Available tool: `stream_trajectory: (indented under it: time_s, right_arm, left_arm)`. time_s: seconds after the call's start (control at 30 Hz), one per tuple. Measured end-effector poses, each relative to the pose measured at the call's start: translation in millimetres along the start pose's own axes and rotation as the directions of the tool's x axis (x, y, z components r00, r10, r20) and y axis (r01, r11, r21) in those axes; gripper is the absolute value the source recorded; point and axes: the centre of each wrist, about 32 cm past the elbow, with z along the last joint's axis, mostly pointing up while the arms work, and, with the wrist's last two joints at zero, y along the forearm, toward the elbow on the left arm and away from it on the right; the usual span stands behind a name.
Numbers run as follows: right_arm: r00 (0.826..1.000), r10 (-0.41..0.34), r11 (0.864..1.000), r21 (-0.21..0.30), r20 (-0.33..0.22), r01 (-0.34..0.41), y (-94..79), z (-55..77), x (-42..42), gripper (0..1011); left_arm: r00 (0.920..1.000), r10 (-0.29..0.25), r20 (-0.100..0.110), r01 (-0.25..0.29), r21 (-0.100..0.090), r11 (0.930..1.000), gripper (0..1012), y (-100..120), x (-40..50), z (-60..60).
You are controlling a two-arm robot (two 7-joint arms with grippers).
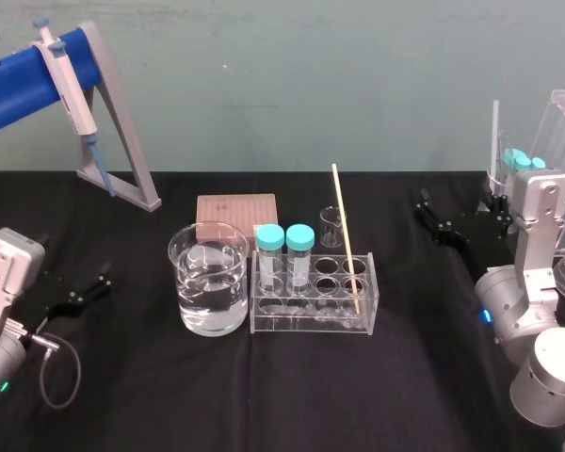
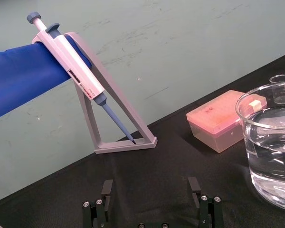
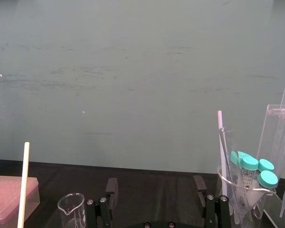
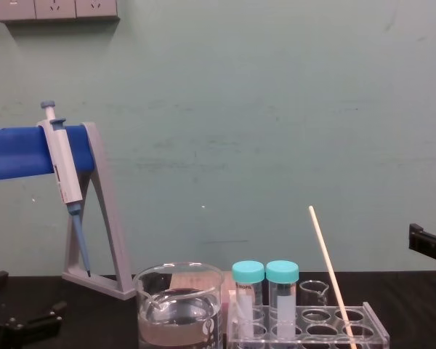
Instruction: Hold the thermometer with one hand and immerse one end into the beaker, then reinsert it into the test tube rack.
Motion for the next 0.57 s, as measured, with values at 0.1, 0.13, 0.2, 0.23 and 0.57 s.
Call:
stream_trajectory:
  time_s: [0.1,0.13,0.2,0.23,0.57]
  right_arm:
    - [1.000,0.000,1.000,0.000,0.000,0.000,0.0,0.0,0.0,1003]
    - [1.000,0.000,1.000,0.000,0.000,0.000,0.0,0.0,0.0,1003]
    - [1.000,0.000,1.000,0.000,0.000,0.000,0.0,0.0,0.0,1003]
    - [1.000,0.000,1.000,0.000,0.000,0.000,0.0,0.0,0.0,1003]
    - [1.000,0.000,1.000,0.000,0.000,0.000,0.0,0.0,0.0,1003]
  left_arm:
    - [1.0000,0.000,0.000,0.000,0.000,1.0000,1004,0.0,0.0,0.0]
    - [1.0000,0.000,0.000,0.000,0.000,1.0000,1004,0.0,0.0,0.0]
    - [1.0000,0.000,0.000,0.000,0.000,1.0000,1004,0.0,0.0,0.0]
    - [1.0000,0.000,0.000,0.000,0.000,1.0000,1004,0.0,0.0,0.0]
    - [1.0000,0.000,0.000,0.000,0.000,1.0000,1004,0.0,0.0,0.0]
